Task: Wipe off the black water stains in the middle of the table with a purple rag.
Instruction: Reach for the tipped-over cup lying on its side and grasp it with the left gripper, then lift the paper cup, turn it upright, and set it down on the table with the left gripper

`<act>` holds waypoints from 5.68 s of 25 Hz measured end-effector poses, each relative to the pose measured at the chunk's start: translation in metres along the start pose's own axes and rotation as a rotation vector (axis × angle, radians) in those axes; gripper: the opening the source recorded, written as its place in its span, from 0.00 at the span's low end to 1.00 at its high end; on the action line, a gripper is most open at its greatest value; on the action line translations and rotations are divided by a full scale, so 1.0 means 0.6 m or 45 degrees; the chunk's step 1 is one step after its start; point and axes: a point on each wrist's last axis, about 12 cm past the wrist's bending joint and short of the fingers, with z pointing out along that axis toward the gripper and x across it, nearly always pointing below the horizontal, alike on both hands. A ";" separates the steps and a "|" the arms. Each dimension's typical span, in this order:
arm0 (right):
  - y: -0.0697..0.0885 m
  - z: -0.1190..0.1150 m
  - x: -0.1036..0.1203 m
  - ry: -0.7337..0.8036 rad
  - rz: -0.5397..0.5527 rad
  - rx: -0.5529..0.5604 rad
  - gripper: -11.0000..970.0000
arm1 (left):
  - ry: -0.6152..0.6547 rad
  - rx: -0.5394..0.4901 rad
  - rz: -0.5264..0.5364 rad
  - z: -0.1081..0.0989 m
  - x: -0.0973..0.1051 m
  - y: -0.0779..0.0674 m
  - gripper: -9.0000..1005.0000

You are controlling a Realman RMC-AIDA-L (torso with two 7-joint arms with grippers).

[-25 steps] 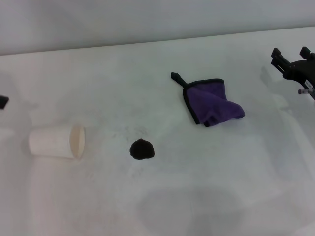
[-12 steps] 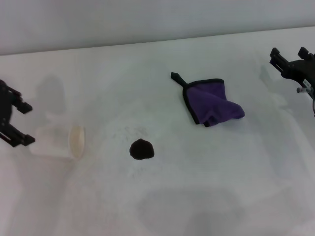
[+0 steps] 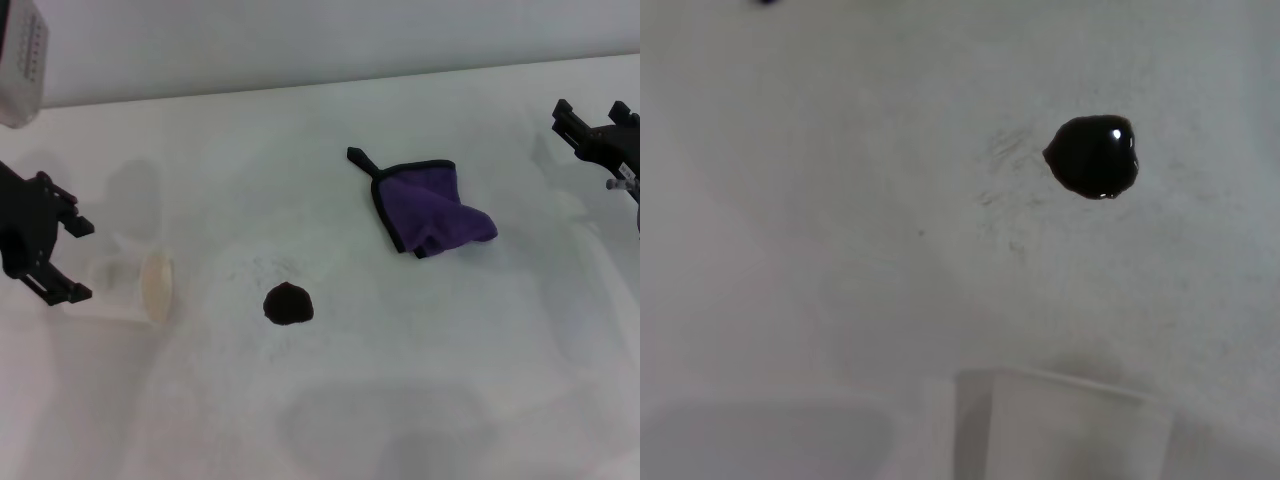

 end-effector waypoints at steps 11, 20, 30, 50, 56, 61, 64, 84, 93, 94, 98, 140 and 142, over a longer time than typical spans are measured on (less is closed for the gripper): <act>0.000 0.000 0.001 0.004 0.003 0.004 0.90 | 0.031 0.013 0.090 0.041 -0.018 0.006 0.85; -0.001 -0.001 0.002 0.005 0.004 0.006 0.90 | 0.046 0.010 0.100 0.072 -0.018 0.004 0.84; -0.002 -0.002 0.002 0.006 0.004 0.007 0.90 | 0.058 -0.006 0.082 0.097 -0.015 0.001 0.84; -0.003 -0.003 0.003 0.006 0.003 0.009 0.90 | 0.037 0.004 0.037 0.118 -0.007 -0.009 0.84; -0.004 -0.004 0.003 0.008 0.002 0.009 0.90 | 0.036 0.003 0.025 0.121 -0.004 -0.010 0.84; -0.004 -0.004 0.003 0.008 0.000 0.009 0.90 | 0.033 -0.006 0.008 0.121 -0.004 -0.009 0.84; -0.004 -0.004 0.003 0.009 -0.001 0.008 0.90 | 0.032 -0.011 0.005 0.120 -0.003 -0.009 0.84; -0.003 -0.004 0.003 0.009 0.002 0.009 0.90 | -0.111 -0.154 -0.115 0.100 -0.011 0.014 0.69; -0.004 -0.001 0.002 0.010 -0.001 0.012 0.90 | -0.538 -0.390 -0.339 0.095 0.015 0.018 0.63; -0.004 -0.001 0.001 0.010 -0.001 0.013 0.90 | -0.605 -0.421 -0.368 0.096 0.020 0.016 0.63; -0.006 -0.002 0.002 0.014 -0.003 0.017 0.90 | -0.860 -0.525 -0.469 0.119 0.045 -0.007 0.60; 0.004 -0.002 0.008 0.037 -0.006 -0.011 0.90 | -1.067 -1.145 -1.114 0.307 0.109 -0.202 0.51; 0.004 -0.002 0.008 0.037 -0.006 -0.011 0.90 | -1.065 -1.146 -1.132 0.308 0.110 -0.202 0.51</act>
